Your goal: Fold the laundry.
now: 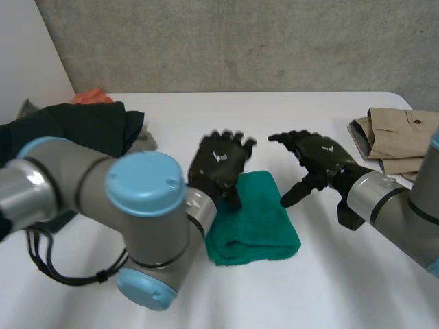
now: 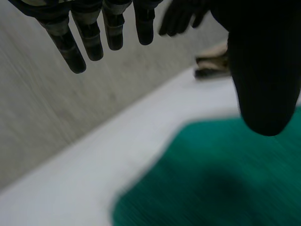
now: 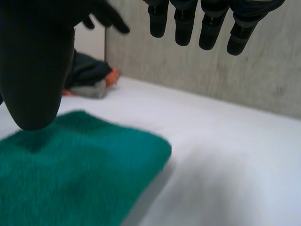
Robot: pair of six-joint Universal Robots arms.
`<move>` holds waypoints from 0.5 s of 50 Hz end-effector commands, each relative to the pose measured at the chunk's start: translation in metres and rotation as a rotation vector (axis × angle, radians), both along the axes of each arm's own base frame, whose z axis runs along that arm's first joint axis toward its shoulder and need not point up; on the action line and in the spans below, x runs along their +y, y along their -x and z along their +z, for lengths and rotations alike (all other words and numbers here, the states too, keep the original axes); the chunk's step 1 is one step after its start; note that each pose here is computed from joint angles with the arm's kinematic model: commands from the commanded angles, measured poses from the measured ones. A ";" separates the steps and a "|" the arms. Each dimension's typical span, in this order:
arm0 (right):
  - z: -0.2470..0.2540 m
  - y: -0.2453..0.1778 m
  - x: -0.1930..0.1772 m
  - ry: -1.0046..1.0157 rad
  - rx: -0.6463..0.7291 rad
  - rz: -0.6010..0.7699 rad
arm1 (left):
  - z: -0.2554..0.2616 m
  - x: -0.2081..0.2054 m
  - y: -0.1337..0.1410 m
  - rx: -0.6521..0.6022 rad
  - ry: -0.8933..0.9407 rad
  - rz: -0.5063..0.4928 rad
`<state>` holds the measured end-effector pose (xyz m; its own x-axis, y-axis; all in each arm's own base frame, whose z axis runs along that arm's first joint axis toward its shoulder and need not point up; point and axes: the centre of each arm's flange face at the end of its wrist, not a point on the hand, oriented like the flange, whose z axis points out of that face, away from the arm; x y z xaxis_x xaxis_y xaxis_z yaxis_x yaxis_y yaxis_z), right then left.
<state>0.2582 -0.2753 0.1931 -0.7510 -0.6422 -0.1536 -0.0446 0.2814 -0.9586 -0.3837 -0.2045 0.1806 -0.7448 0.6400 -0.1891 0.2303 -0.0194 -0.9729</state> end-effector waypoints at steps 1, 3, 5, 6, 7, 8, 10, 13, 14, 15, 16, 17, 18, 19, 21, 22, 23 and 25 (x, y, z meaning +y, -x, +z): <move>-0.034 -0.005 -0.011 -0.114 0.104 0.030 | -0.044 0.003 -0.009 -0.143 -0.138 0.093; -0.045 -0.006 -0.014 -0.133 0.142 0.044 | -0.049 0.003 -0.013 -0.176 -0.149 0.115; -0.051 -0.007 -0.015 -0.136 0.169 0.052 | -0.056 0.005 -0.018 -0.238 -0.157 0.124; -0.058 -0.009 -0.014 -0.135 0.205 0.066 | -0.059 0.006 -0.019 -0.263 -0.159 0.118; -0.061 -0.011 -0.012 -0.132 0.224 0.075 | -0.061 0.007 -0.020 -0.289 -0.159 0.116; -0.063 -0.013 -0.011 -0.126 0.242 0.082 | -0.064 0.008 -0.023 -0.337 -0.159 0.109; -0.070 -0.017 -0.008 -0.104 0.312 0.092 | -0.066 0.009 -0.025 -0.370 -0.154 0.108; -0.071 -0.021 -0.004 -0.050 0.399 0.098 | -0.062 0.009 -0.026 -0.386 -0.140 0.105; -0.070 -0.021 -0.004 -0.034 0.420 0.094 | -0.061 0.010 -0.026 -0.385 -0.139 0.102; -0.069 -0.022 -0.003 -0.021 0.435 0.096 | -0.061 0.010 -0.026 -0.383 -0.139 0.099; -0.067 -0.022 -0.002 -0.006 0.447 0.093 | -0.058 0.011 -0.024 -0.375 -0.131 0.092; -0.061 -0.022 -0.003 0.019 0.457 0.080 | -0.055 0.011 -0.024 -0.372 -0.124 0.092; -0.057 -0.021 -0.003 0.034 0.457 0.073 | -0.049 0.011 -0.023 -0.364 -0.111 0.090; -0.053 -0.021 -0.003 0.046 0.457 0.066 | -0.042 0.010 -0.023 -0.348 -0.096 0.091; -0.039 -0.020 -0.002 0.097 0.456 0.045 | -0.012 0.007 -0.023 -0.285 -0.048 0.102; -0.035 -0.019 -0.002 0.113 0.452 0.038 | -0.004 0.007 -0.023 -0.265 -0.031 0.104; -0.031 -0.019 -0.002 0.131 0.446 0.031 | 0.002 0.007 -0.023 -0.251 -0.018 0.105; -0.023 -0.018 0.002 0.177 0.429 0.020 | 0.024 0.005 -0.023 -0.196 0.032 0.110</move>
